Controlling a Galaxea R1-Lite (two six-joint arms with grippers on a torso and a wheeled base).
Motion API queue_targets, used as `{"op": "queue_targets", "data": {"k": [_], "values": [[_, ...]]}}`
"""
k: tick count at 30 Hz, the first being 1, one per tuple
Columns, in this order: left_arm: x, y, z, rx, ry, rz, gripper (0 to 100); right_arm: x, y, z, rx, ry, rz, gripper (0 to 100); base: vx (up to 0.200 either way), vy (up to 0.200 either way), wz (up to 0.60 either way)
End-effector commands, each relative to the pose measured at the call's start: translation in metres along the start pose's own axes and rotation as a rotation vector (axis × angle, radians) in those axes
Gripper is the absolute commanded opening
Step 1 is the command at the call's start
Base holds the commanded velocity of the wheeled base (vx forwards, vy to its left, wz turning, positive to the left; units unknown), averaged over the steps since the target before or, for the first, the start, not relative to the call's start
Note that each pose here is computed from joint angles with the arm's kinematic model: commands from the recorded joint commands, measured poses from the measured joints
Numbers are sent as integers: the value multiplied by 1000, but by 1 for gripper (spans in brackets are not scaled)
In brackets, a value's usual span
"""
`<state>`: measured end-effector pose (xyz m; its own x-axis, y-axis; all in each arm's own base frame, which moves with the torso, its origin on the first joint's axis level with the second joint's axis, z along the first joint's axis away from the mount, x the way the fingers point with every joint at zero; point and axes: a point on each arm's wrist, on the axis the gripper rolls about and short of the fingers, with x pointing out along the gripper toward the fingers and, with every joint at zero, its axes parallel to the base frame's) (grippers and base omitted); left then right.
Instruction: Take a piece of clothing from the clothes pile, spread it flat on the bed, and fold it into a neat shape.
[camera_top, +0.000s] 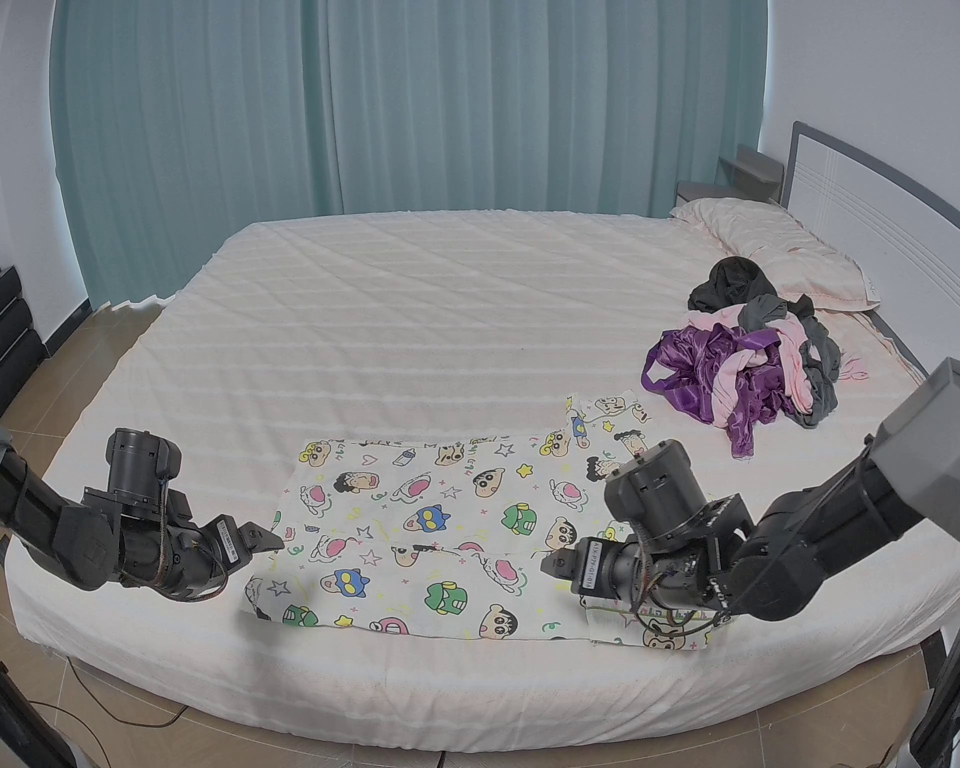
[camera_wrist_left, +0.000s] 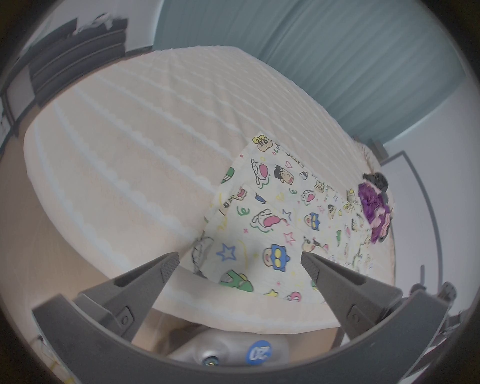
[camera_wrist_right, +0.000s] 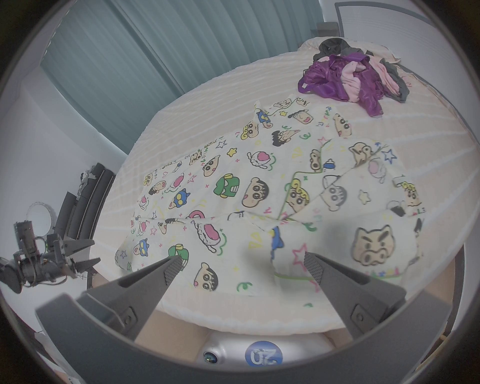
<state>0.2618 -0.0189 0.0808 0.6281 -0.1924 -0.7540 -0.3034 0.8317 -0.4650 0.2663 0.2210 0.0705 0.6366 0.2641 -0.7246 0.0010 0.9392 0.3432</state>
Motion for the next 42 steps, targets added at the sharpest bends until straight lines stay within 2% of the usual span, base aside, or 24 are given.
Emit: {"op": "queue_targets", "data": {"k": [1, 4, 6, 7, 12, 15, 17, 21, 38, 39, 42], "values": [[25, 14, 6, 73, 38, 66, 100, -34, -21, 6, 18, -29, -4, 100, 0, 0, 0], [39, 22, 3, 151, 82, 84, 100, -43, -41, 2, 40, -18, -43, 100, 0, 0, 0], [41, 23, 2, 168, 92, 82, 100, -46, -47, 0, 42, -12, -58, 100, 0, 0, 0], [43, 23, 2, 184, 111, 55, 100, -54, -62, -6, 53, -8, -97, 100, 0, 0, 0], [42, 18, 4, 190, 141, -50, 100, -81, -99, -18, 106, -10, -157, 100, 0, 0, 0], [43, 17, 3, 194, 151, -57, 100, -87, -109, -21, 124, -7, -175, 100, 0, 0, 0], [46, 18, 1, 231, 164, -57, 100, -89, -119, -25, 145, 1, -200, 100, 0, 0, 0], [48, 20, -2, 280, 174, -54, 100, -88, -122, -26, 150, 9, -214, 100, 0, 0, 0], [59, 23, 1, 272, 179, -25, 100, -87, -120, -28, 139, 19, -206, 100, 0, 0, 0], [59, 23, 2, 268, 177, -25, 0, -87, -120, -28, 140, 19, -206, 100, 0, 0, 0], [59, 23, 1, 265, 183, -20, 0, -87, -120, -29, 139, 24, -204, 100, 0, 0, 0]]}}
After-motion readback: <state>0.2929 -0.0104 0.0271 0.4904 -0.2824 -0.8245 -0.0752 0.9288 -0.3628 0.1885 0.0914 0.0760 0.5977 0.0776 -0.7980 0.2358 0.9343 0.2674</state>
